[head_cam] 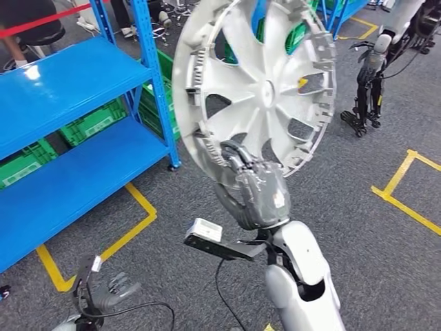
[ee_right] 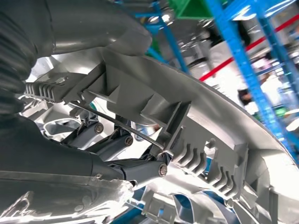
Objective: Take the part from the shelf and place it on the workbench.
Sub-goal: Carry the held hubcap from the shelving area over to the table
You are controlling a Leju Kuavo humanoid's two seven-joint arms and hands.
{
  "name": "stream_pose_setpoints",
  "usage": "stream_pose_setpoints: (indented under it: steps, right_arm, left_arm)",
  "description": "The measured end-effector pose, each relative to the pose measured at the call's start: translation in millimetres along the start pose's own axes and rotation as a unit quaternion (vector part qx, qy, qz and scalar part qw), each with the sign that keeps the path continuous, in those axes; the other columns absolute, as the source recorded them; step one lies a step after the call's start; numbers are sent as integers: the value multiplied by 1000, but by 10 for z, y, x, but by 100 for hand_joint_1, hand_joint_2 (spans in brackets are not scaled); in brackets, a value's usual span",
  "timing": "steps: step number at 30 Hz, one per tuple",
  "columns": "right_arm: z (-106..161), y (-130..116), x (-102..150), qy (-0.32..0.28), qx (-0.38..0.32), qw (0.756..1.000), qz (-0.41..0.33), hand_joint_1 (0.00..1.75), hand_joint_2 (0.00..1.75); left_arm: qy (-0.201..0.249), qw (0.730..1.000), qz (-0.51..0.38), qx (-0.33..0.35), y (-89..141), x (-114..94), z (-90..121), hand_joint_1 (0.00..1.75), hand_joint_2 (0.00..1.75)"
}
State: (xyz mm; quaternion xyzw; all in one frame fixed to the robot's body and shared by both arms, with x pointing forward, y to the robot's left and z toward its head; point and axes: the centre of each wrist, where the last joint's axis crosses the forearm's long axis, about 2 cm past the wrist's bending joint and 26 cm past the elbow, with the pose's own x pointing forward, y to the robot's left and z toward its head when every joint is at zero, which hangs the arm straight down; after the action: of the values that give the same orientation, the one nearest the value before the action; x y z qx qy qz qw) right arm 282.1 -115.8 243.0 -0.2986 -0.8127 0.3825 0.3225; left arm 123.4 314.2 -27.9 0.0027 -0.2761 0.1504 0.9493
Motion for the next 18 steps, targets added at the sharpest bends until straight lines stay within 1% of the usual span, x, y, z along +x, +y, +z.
stream_pose_setpoints:
  steps: [7,13,18]
  right_arm:
    - [107,-45,-106,22,-4,1000,7,175,175]
    - [118,-106,-128,24,-14,1000,12,175,175]
    - [132,-114,-149,29,-14,999,14,175,175]
  left_arm:
    - [-10,1000,-12,2,-97,92,-24,0,175]
    - [-14,1000,-20,-6,-165,138,-34,0,175]
    - [-14,1000,-21,-5,-169,145,-35,0,175]
